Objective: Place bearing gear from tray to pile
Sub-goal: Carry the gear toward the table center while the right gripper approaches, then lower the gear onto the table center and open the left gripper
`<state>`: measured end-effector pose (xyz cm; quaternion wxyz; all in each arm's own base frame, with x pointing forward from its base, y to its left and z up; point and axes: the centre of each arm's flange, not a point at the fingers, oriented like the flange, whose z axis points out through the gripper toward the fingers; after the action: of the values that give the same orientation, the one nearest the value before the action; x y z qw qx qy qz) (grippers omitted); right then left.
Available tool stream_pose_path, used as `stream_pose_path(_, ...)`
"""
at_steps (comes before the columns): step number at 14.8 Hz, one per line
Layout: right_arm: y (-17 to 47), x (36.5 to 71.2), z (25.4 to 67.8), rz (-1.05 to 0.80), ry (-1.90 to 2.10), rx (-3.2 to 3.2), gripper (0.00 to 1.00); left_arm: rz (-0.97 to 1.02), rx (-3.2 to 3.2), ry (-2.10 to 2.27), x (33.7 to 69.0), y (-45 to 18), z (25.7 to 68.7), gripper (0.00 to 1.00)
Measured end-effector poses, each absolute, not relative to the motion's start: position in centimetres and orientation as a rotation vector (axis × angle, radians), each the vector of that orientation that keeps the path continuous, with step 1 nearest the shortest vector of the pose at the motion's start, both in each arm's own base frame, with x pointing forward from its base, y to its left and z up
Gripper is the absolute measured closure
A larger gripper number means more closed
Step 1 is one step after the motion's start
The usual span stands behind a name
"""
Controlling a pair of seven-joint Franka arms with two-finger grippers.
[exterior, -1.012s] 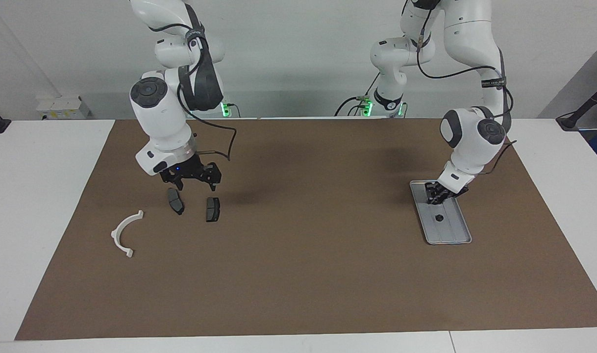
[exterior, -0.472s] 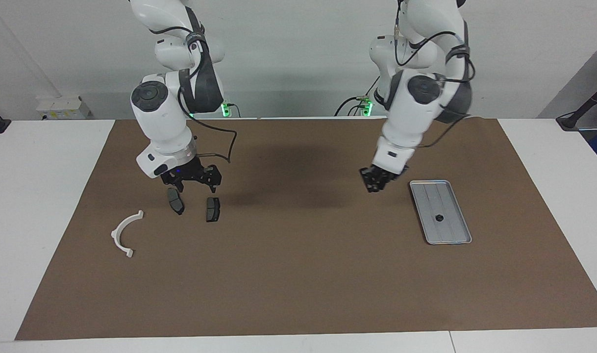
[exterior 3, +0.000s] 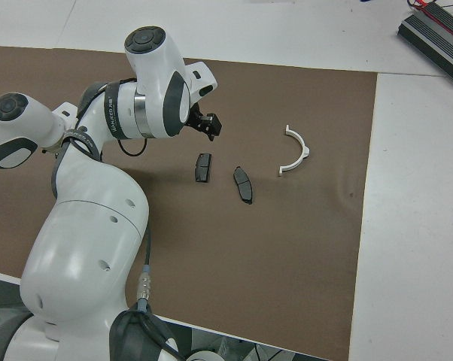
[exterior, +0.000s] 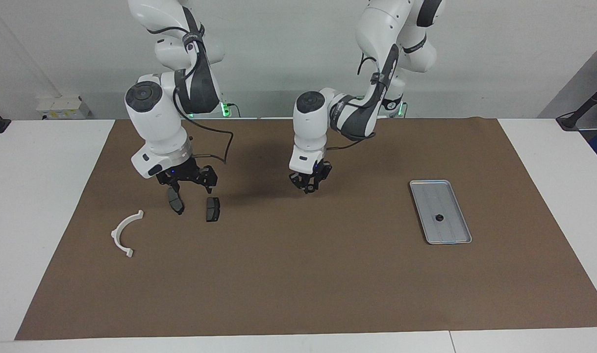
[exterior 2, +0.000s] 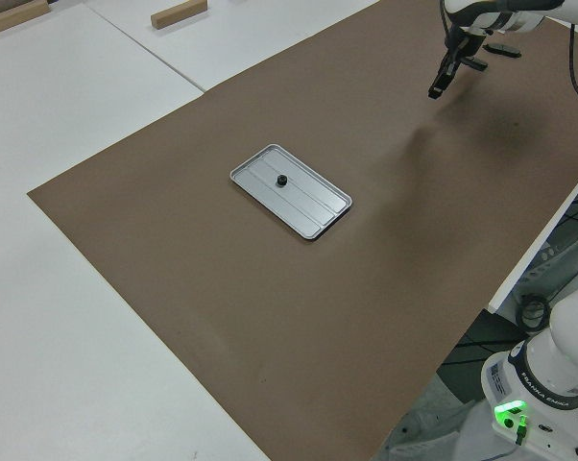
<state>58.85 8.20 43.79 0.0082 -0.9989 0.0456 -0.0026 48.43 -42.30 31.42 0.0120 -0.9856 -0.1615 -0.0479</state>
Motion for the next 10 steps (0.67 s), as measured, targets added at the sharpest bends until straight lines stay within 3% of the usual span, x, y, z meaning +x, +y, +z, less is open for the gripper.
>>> stream_pose_path(7, 8.2, 58.8, 43.8, -0.008, 0.142, -3.122, 0.0, -0.189, -3.088, -0.517, 49.3, -41.2, 29.6, 0.62)
stream_pose_path(10, 8.2, 58.8, 43.8, -0.008, 0.144, -3.122, 0.0, -0.193, -3.09, -0.517, 49.3, -41.2, 29.6, 0.32)
